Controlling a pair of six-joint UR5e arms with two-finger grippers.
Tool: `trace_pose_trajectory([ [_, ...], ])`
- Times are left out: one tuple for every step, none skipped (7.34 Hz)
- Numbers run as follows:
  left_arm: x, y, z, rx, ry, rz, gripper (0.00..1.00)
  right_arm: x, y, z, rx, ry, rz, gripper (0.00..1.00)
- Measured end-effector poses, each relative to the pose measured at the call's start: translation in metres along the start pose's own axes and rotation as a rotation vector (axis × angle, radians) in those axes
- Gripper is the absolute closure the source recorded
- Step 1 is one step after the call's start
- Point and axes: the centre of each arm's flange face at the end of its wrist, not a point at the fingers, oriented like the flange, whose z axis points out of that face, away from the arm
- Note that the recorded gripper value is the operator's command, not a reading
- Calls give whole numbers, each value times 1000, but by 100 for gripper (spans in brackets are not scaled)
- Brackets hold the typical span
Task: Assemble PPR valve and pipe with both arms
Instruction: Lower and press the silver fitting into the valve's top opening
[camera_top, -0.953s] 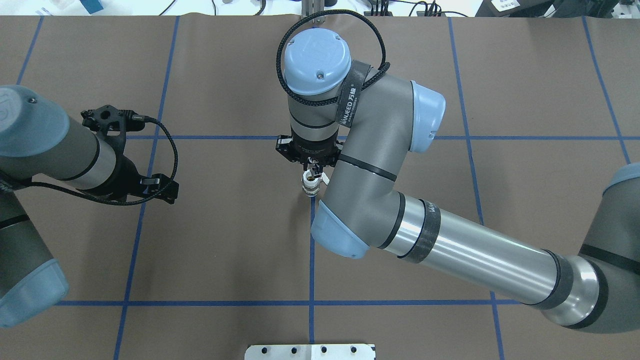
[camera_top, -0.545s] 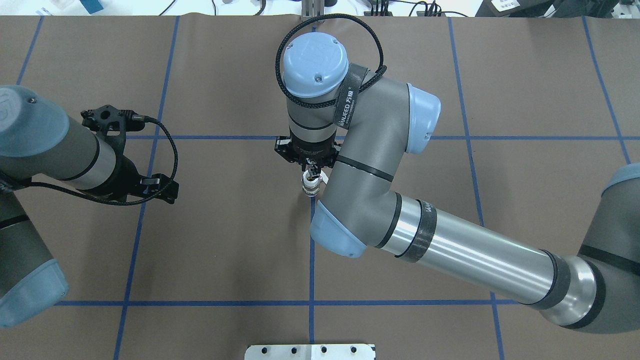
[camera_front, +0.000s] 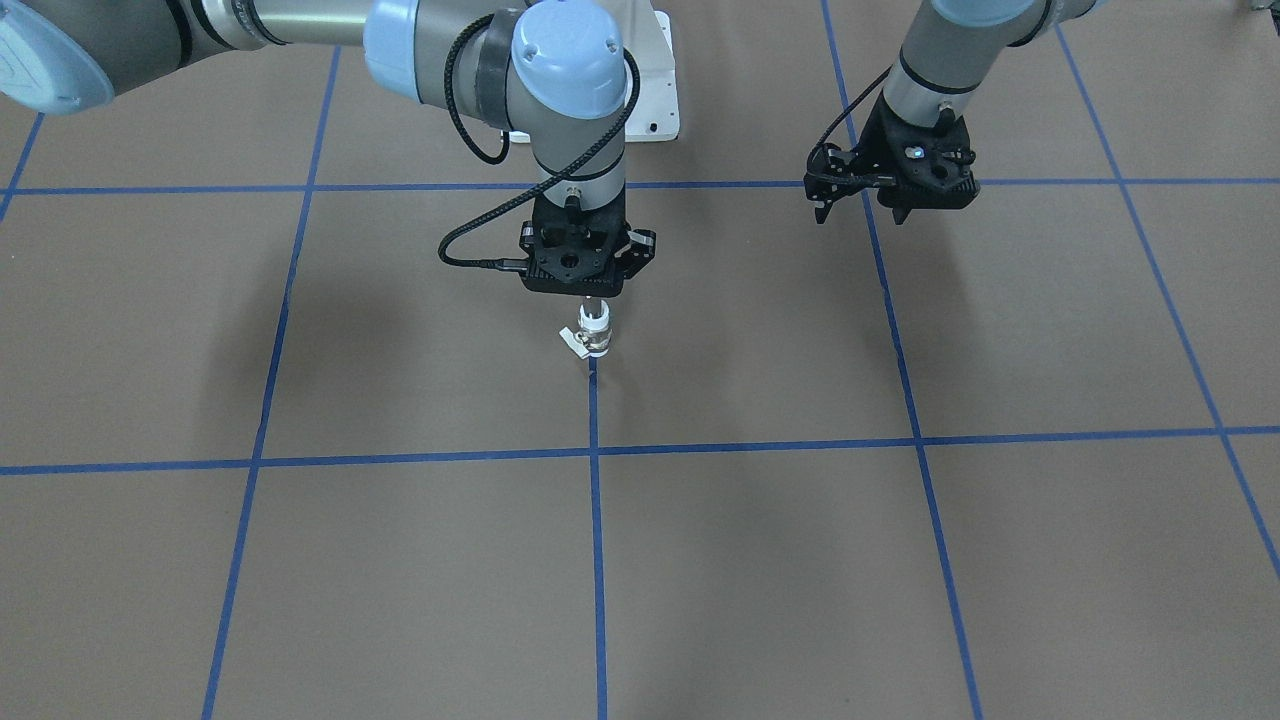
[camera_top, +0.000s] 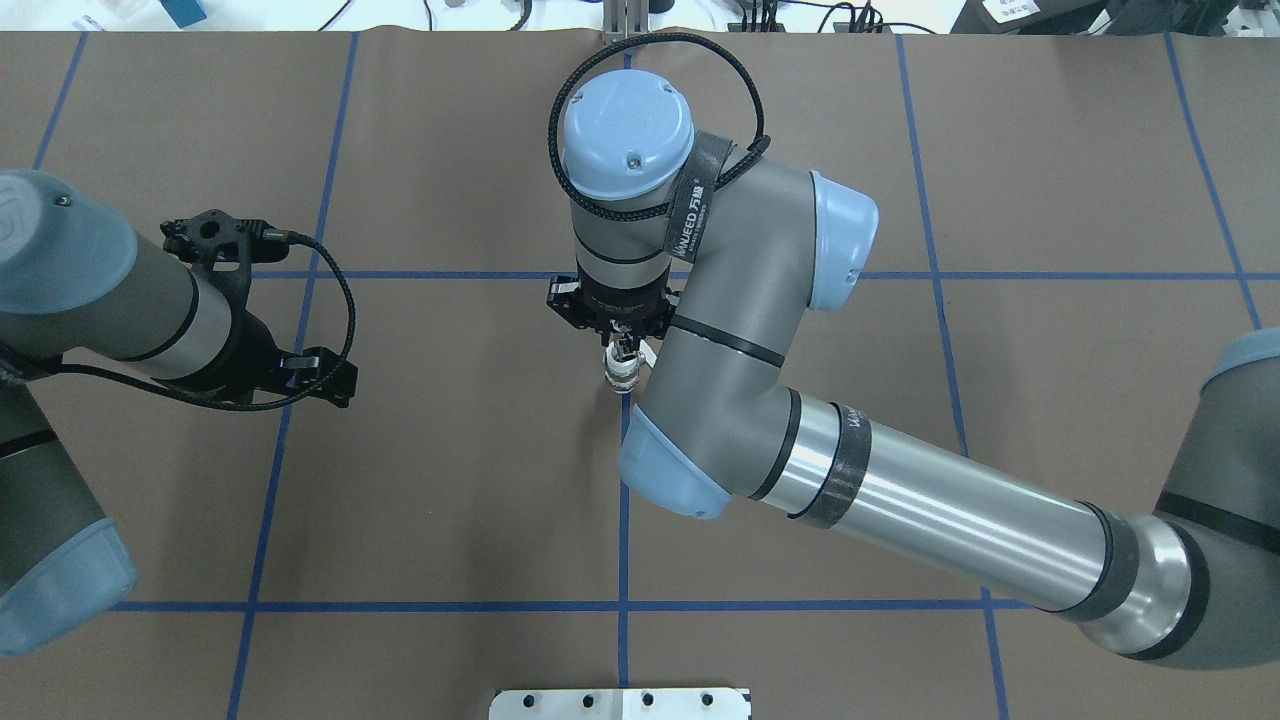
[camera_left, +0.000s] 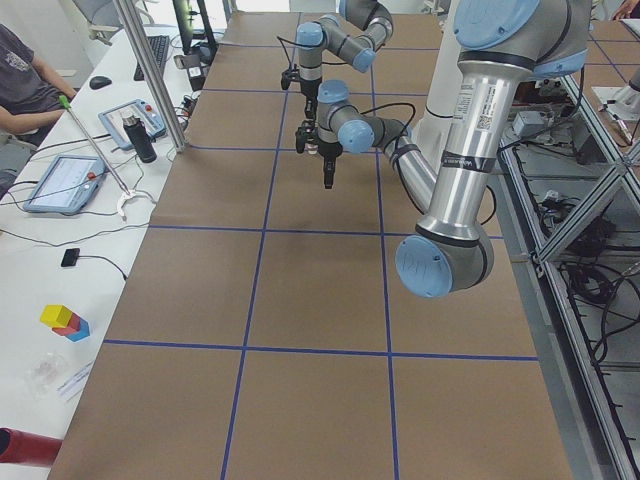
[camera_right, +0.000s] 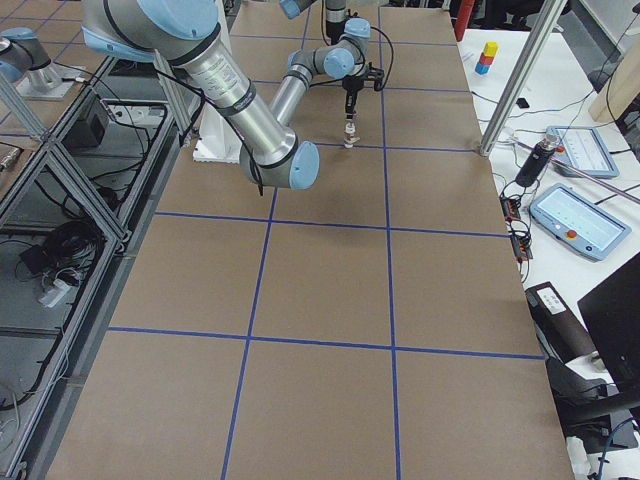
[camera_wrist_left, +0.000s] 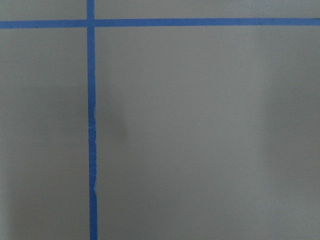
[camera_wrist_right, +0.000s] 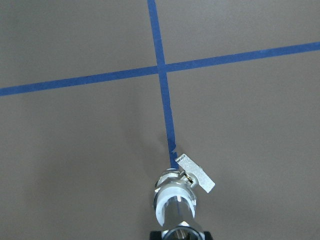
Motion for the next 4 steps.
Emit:
trace_pose_trajectory([
  [0, 0, 0, 0, 0, 0, 1, 0, 1, 1, -2, 1, -1, 100],
  [0, 0, 0, 0, 0, -1, 1, -1, 3, 2, -3, 1, -3, 100],
  [0, 0, 0, 0, 0, -1, 1, -1, 3, 2, -4, 1, -3, 100],
  [0, 0, 0, 0, 0, -1, 1, -1, 3, 2, -4, 1, -4, 100],
])
